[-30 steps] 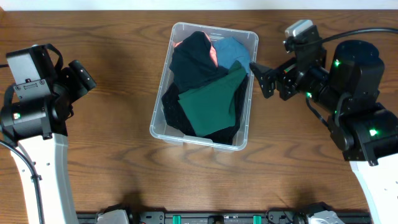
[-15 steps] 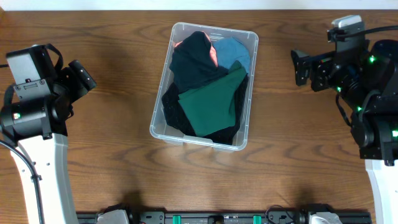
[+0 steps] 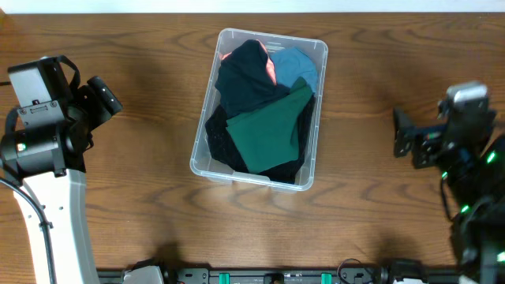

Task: Pack container

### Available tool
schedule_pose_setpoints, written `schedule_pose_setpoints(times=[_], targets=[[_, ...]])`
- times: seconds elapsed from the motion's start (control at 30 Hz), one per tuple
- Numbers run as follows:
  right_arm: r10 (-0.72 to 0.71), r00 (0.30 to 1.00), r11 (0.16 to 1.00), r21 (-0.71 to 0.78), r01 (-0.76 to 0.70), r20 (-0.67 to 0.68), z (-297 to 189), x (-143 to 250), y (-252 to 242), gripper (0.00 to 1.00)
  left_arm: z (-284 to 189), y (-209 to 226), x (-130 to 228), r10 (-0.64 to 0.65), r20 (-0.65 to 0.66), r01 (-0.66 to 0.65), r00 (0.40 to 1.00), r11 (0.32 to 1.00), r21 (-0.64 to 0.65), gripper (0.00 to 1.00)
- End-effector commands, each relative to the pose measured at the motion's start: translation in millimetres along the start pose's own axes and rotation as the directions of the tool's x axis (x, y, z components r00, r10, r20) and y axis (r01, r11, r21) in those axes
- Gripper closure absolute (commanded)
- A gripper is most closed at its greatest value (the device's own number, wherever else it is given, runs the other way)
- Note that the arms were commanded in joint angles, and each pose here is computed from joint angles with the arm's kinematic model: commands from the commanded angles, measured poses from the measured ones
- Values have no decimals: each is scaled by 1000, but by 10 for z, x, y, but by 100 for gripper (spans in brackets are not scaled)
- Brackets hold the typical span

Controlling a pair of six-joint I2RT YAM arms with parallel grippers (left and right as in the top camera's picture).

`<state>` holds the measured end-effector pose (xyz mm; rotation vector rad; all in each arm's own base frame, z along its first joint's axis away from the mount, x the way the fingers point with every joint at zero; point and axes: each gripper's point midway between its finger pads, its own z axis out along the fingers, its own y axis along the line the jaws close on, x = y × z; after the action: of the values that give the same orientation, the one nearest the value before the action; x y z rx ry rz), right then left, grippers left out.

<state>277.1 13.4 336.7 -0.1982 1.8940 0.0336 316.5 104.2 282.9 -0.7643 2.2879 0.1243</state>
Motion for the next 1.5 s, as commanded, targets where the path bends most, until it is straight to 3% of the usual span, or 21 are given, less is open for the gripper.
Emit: schedule_pose_setpoints(times=[0.0,0.17,0.47,0.97,1.47], targets=[[-5,1000,1000,10,5,-5,37,453,30,1,26,33,12,20,-6,-20,1000,1000,-17,2],[16,992,1000,22,-19,124,48,802,89,1,26,33,12,20,-6,-20,1000,1000,-17,2],[41,976,999,15,-45,212,-15,1296,190,1,26,33,12,19,-6,-20,1000,1000,-17,2],[119,984,993,-1,-120,135,228,1922,235,1,26,33,12,19,-6,-20,1000,1000,-17,2],[121,983,993,-1,-122,140,229,1913,233,1,26,33,12,20,-6,-20,1000,1000,-17,2]])
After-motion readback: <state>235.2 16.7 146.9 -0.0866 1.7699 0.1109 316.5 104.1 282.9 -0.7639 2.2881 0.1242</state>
